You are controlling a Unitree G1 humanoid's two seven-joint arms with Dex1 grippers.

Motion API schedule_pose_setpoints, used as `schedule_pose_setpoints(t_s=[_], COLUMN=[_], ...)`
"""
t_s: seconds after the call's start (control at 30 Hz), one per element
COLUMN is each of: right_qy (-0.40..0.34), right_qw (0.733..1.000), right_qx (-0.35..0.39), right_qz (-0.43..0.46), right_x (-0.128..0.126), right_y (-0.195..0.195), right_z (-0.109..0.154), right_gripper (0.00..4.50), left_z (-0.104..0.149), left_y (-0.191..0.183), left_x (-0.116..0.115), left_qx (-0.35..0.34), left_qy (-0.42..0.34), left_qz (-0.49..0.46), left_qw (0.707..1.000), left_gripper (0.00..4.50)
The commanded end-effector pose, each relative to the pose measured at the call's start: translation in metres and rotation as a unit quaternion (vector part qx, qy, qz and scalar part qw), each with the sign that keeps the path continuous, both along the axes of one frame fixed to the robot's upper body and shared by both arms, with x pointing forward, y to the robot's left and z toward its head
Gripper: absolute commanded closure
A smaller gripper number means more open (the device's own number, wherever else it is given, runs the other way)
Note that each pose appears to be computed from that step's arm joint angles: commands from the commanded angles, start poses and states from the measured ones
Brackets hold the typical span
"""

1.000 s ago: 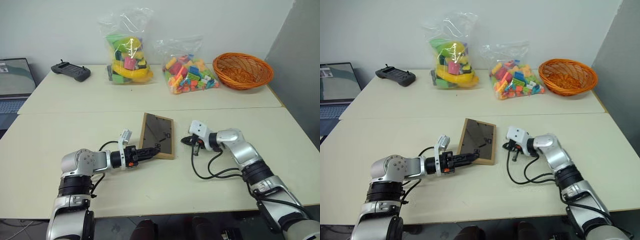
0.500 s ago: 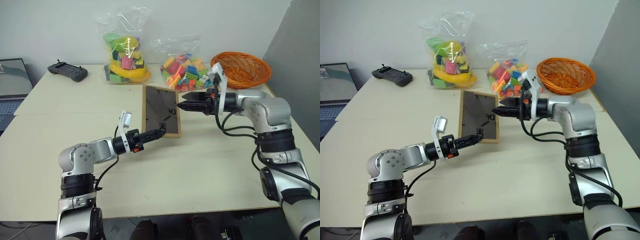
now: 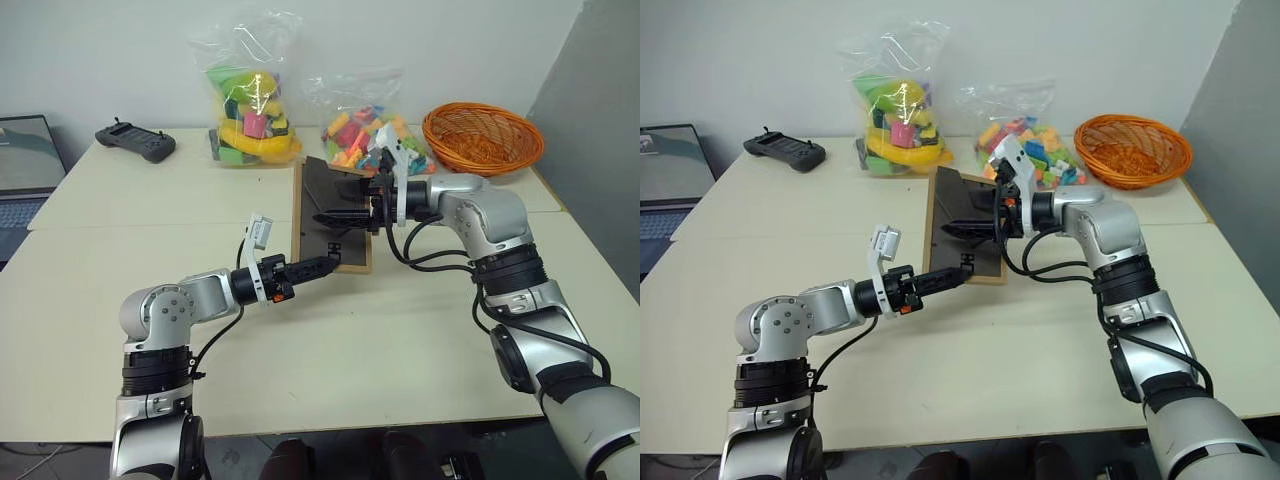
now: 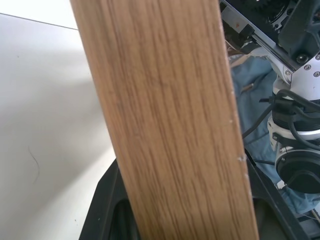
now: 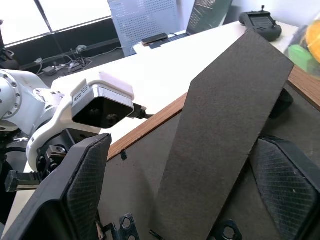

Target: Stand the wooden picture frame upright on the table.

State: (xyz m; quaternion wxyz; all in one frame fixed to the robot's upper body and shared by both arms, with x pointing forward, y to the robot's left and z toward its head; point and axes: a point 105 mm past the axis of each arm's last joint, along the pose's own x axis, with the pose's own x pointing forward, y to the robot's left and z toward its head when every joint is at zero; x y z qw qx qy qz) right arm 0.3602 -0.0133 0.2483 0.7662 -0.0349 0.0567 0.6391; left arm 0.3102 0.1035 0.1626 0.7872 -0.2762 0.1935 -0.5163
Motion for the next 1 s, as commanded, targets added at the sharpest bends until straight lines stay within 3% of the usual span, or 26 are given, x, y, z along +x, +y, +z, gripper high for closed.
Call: schedule_pose_setpoints(t_s=[0.03, 0.4, 0.5, 0.57, 0.67, 0.73, 0.83, 0.93, 1.0], right_qy=[-0.014, 0.019, 0.004, -0.056, -0.26, -0.337, -0.507, -0.63, -0.68], right_qw=[0.998, 0.999, 0.999, 0.994, 0.953, 0.926, 0.833, 0.748, 0.709], right_qx=[0.022, 0.035, 0.019, -0.003, -0.095, -0.126, -0.192, -0.193, -0.169], right_qz=[0.053, 0.026, -0.034, -0.094, -0.124, -0.114, -0.109, -0.078, -0.081], right_x=[-0.022, -0.039, -0.022, -0.005, 0.005, 0.006, 0.011, 0.007, 0.009], right_y=[-0.001, -0.041, -0.053, -0.073, -0.1, -0.106, -0.114, -0.098, -0.084], right_z=[0.017, 0.019, 0.006, 0.002, -0.007, -0.015, -0.032, -0.032, -0.025], right_gripper=[0.07, 0.07, 0.07, 0.07, 0.07, 0.07, 0.07, 0.07, 0.07], left_z=[0.022, 0.021, 0.022, 0.026, 0.035, 0.038, 0.042, 0.045, 0.046], left_y=[-0.003, 0.001, 0.0, 0.002, 0.008, 0.01, 0.013, 0.014, 0.01], left_x=[-0.007, -0.012, -0.012, -0.013, -0.015, -0.017, -0.023, -0.028, -0.032], left_qx=[-0.017, -0.018, -0.019, -0.032, -0.059, -0.069, -0.077, -0.089, -0.095], left_qy=[-0.045, -0.029, -0.026, -0.015, 0.006, 0.014, 0.033, 0.045, 0.048], left_qz=[-0.018, -0.02, -0.024, -0.027, -0.034, -0.038, -0.052, -0.062, -0.07], left_qw=[0.999, 0.999, 0.999, 0.999, 0.998, 0.997, 0.995, 0.993, 0.992], left_gripper=[3.1, 3.1, 3.1, 3.1, 3.1, 3.1, 3.1, 3.1, 3.1])
